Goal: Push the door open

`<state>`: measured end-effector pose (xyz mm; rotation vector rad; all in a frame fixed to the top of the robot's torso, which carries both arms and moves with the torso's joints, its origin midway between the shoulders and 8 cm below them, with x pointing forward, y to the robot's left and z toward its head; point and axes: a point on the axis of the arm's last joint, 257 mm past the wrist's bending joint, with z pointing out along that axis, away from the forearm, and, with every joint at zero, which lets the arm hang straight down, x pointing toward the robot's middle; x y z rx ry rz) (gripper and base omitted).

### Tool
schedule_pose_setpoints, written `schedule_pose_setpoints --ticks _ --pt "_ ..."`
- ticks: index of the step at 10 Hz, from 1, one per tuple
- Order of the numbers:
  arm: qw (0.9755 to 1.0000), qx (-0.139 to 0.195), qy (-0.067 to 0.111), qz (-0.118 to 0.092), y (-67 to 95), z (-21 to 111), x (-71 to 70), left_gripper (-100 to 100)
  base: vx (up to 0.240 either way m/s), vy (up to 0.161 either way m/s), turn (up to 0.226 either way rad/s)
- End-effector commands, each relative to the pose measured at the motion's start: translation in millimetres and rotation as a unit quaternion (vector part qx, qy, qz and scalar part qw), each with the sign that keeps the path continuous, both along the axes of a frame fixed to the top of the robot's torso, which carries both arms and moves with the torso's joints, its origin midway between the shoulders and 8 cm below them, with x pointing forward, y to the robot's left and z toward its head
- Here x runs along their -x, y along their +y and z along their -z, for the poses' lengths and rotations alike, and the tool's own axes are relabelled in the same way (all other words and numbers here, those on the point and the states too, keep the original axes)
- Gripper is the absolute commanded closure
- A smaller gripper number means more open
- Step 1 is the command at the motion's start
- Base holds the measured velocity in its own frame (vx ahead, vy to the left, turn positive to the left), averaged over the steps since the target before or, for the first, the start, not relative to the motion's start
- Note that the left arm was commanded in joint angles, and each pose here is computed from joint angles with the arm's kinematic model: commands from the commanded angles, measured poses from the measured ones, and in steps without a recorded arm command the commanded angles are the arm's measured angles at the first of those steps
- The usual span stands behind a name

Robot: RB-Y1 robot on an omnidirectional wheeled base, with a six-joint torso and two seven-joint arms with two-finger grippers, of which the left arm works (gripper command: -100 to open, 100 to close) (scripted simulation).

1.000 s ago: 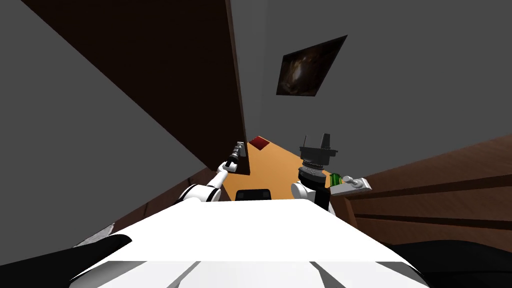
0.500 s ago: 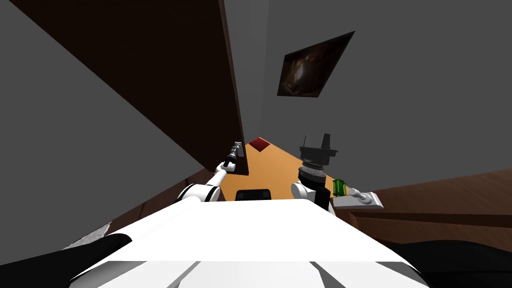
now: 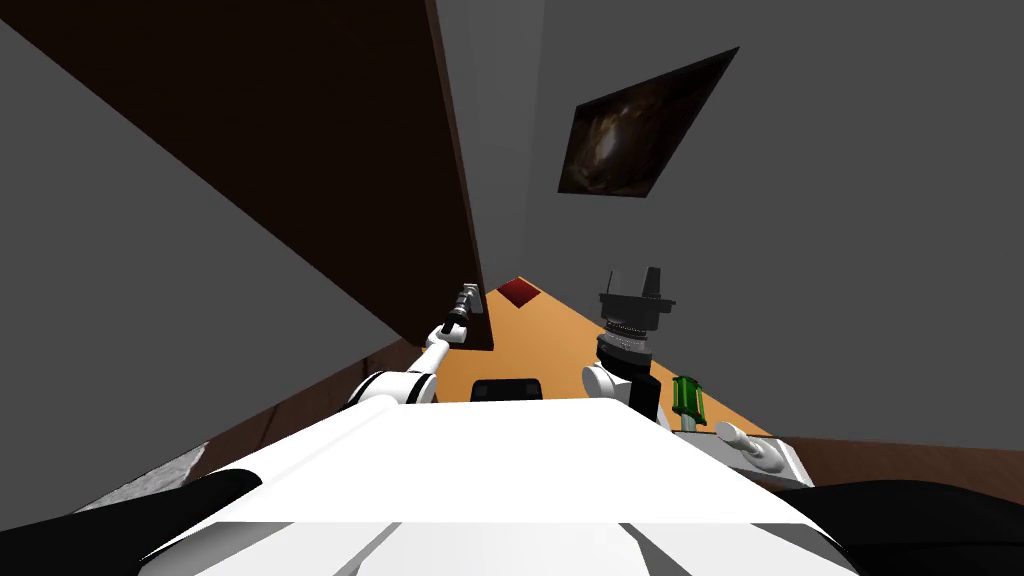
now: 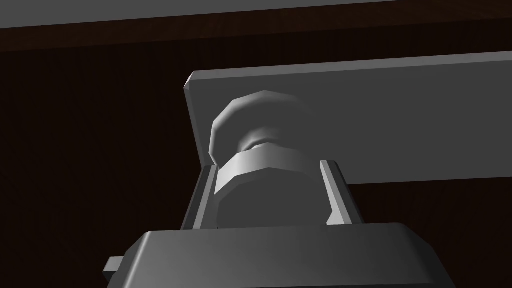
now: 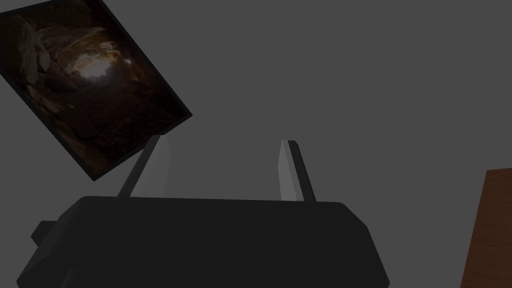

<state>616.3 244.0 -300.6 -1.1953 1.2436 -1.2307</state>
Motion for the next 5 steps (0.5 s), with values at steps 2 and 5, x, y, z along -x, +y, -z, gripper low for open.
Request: schedule_pose_setpoints --ticks 2,5 --pt "1.0000 0.000 0.000 -0.006 7.4 -0.5 -1.0 100 0.124 -0.106 0.048" --pt "0.9997 0.000 -0.002 -0.025 28.4 -3.1 -1.2 100 0.167 -0.069 0.048"
